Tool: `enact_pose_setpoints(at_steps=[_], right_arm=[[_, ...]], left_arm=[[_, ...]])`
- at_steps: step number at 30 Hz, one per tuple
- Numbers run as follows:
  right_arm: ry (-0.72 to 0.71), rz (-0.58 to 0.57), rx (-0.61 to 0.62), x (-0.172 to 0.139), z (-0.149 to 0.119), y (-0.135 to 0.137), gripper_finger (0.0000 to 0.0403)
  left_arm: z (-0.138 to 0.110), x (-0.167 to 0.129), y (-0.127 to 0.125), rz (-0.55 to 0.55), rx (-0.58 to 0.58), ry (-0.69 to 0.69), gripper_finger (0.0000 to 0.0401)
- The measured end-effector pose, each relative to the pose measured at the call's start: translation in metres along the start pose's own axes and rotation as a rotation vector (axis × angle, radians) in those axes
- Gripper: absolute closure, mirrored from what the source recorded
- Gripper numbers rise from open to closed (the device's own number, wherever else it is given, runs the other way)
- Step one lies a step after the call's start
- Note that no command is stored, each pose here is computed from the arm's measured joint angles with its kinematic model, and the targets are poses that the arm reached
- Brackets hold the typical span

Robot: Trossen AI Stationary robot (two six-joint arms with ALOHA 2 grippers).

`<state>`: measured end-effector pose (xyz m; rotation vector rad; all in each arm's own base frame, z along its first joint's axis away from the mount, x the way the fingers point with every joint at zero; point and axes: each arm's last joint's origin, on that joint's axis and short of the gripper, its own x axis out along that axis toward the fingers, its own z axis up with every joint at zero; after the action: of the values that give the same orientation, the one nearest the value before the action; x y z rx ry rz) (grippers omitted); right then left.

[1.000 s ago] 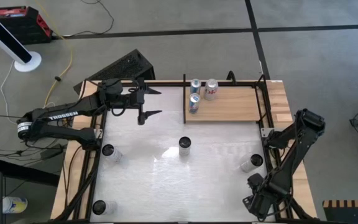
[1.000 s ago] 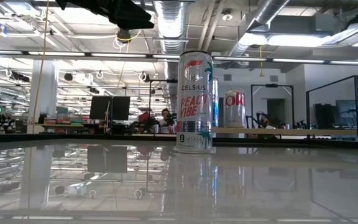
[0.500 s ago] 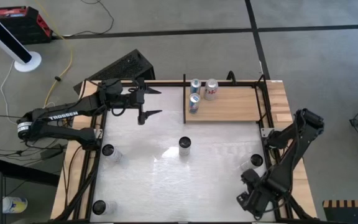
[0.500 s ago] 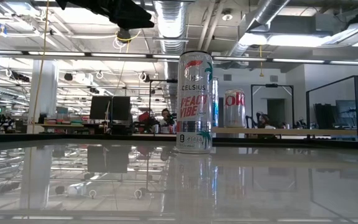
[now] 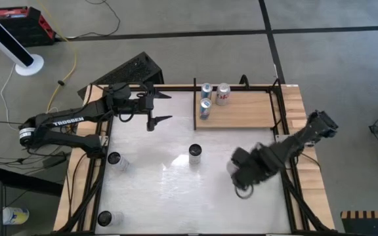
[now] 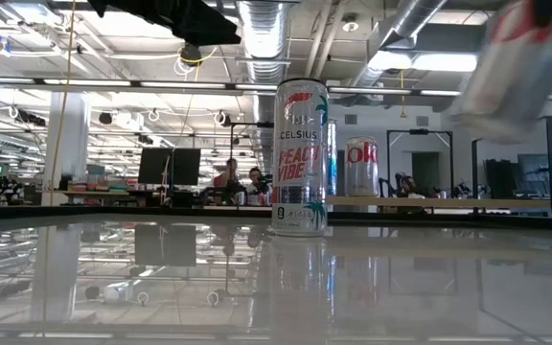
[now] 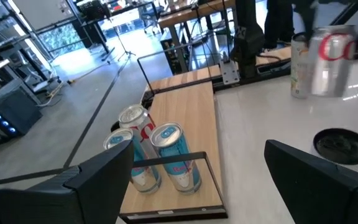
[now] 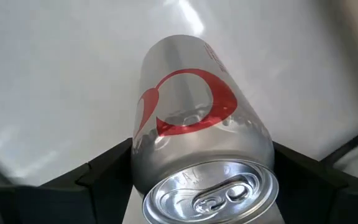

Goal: Place canned beverage on shelf
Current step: Put the red-silver soda can on the shelf aligned with the other red-silver soda can

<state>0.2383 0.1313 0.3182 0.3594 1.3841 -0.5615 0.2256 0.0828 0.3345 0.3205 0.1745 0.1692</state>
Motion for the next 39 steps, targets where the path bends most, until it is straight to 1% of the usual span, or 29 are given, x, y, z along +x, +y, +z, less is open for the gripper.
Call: enact_pose_setpoints(at_steps=[3, 8, 12, 17, 22, 25, 27, 30, 33, 39], right_arm=[[-0.001, -0.042, -0.118, 0.004, 0.026, -0.018, 0.0066], [0.022, -0.060, -0.242, 0.010, 0.064, -0.053, 0.0066], [0.044, -0.074, -0.265, 0.015, 0.090, -0.084, 0.0066], [0.075, -0.090, -0.286, 0.023, 0.115, -0.125, 0.0066], [0.023, -0.083, -0.298, 0.030, 0.138, -0.162, 0.0066], [0.015, -0.091, -0.304, 0.033, 0.145, -0.181, 0.0065], [0.009, -0.101, -0.309, 0.035, 0.149, -0.189, 0.0065], [0.014, -0.105, -0.328, 0.038, 0.152, -0.193, 0.0065], [0.007, -0.096, -0.363, 0.042, 0.155, -0.192, 0.0065], [0.061, -0.101, -0.398, 0.059, 0.162, -0.194, 0.0065]], left_arm=[[-0.004, 0.009, 0.001, 0.010, -0.004, 0.008, 0.0056], [-0.014, 0.021, 0.000, 0.020, -0.011, 0.058, 0.0056], [-0.014, 0.020, 0.001, 0.048, 0.015, 0.071, 0.0056], [-0.007, 0.003, 0.004, 0.107, 0.055, 0.091, 0.0056], [0.000, -0.015, 0.008, 0.130, 0.057, 0.077, 0.0056], [0.003, -0.022, 0.010, 0.131, 0.058, 0.046, 0.0056], [0.004, -0.025, 0.011, 0.134, 0.059, 0.042, 0.0056], [0.005, -0.026, 0.012, 0.143, 0.071, 0.039, 0.0056], [0.003, -0.026, 0.014, 0.148, 0.080, 0.048, 0.0056], [0.004, -0.026, 0.014, 0.150, 0.091, 0.044, 0.0056]])
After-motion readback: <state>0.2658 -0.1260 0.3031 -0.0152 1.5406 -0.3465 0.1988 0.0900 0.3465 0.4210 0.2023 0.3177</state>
